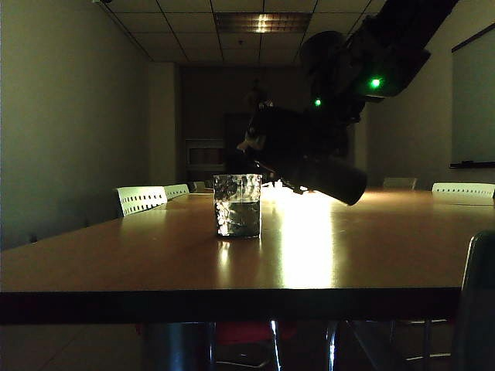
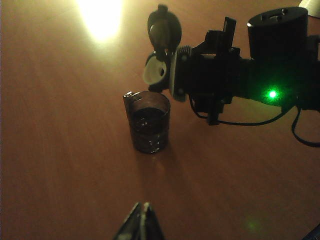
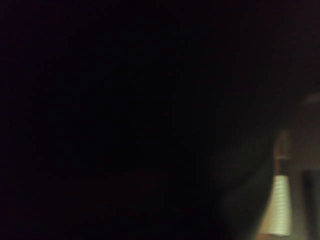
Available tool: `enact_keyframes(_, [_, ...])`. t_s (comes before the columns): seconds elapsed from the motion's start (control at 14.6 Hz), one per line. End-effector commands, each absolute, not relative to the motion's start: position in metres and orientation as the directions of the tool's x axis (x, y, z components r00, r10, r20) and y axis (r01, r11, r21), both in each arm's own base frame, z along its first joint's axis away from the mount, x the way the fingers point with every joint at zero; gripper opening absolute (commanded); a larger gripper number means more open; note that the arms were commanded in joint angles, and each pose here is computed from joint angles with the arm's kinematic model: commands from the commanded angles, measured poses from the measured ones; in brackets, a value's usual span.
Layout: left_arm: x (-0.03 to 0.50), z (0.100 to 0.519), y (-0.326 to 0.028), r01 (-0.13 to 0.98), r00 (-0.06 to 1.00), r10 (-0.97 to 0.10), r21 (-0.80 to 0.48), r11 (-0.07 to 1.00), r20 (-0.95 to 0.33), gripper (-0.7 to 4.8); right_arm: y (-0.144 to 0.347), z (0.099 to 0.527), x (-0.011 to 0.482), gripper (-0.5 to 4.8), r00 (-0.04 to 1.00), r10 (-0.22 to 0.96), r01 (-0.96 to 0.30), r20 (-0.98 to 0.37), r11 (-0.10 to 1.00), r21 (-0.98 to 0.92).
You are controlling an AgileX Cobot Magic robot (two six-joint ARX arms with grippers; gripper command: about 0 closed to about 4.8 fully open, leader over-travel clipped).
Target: Pick up the black thermos cup, pour some water from it into the cup, and then put the thermos cup back on the table.
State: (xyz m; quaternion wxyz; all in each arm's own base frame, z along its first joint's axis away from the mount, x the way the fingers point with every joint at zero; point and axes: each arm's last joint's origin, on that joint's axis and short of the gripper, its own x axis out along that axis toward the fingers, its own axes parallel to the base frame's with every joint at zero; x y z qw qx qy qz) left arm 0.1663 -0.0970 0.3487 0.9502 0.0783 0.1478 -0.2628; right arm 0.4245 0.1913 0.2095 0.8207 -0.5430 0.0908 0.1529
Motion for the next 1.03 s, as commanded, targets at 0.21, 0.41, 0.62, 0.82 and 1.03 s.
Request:
enact_keyframes(0.21, [0.1660, 0.3509, -0.0971, 0.527, 0.819, -0.483, 0.074, 0.847, -0.309, -0.05, 0.1911, 0.2292, 0.4261, 0.85, 0.967, 0.140, -0.245, -0.215, 0.259, -0.934])
enact_keyframes(0.41, [0.1660, 0.3508, -0.0971, 0.527, 0.819, -0.483, 0.074, 0.847, -0.310, -0.05, 0.1910, 0.2293, 0.4261, 0.85, 0.967, 0.137, -0.240, -0.214, 0.208, -0.948])
enact_keyframes(0.62, [0.1660, 0.3508, -0.0971, 0.527, 0.819, -0.483, 0.073, 0.846, -0.310, -0.05, 0.1911, 0.2296, 0.4261, 0.85, 0.969, 0.132, -0.230, -0.210, 0.152, -0.961])
enact_keyframes(0.82, [0.1660, 0.3508, -0.0971, 0.527, 0.819, -0.483, 0.073, 0.847, -0.310, -0.05, 0.1911, 0.2299, 0.4261, 0.85, 0.969, 0.133, -0.225, -0.208, 0.131, -0.965])
enact_keyframes(1.03, [0.1660, 0.3507, -0.0971, 0.527, 0.819, -0.483, 0.073, 0.847, -0.310, -0.05, 0.1914, 0.2320, 0.4265, 0.85, 0.973, 0.135, -0.200, -0.186, 0.094, -0.975])
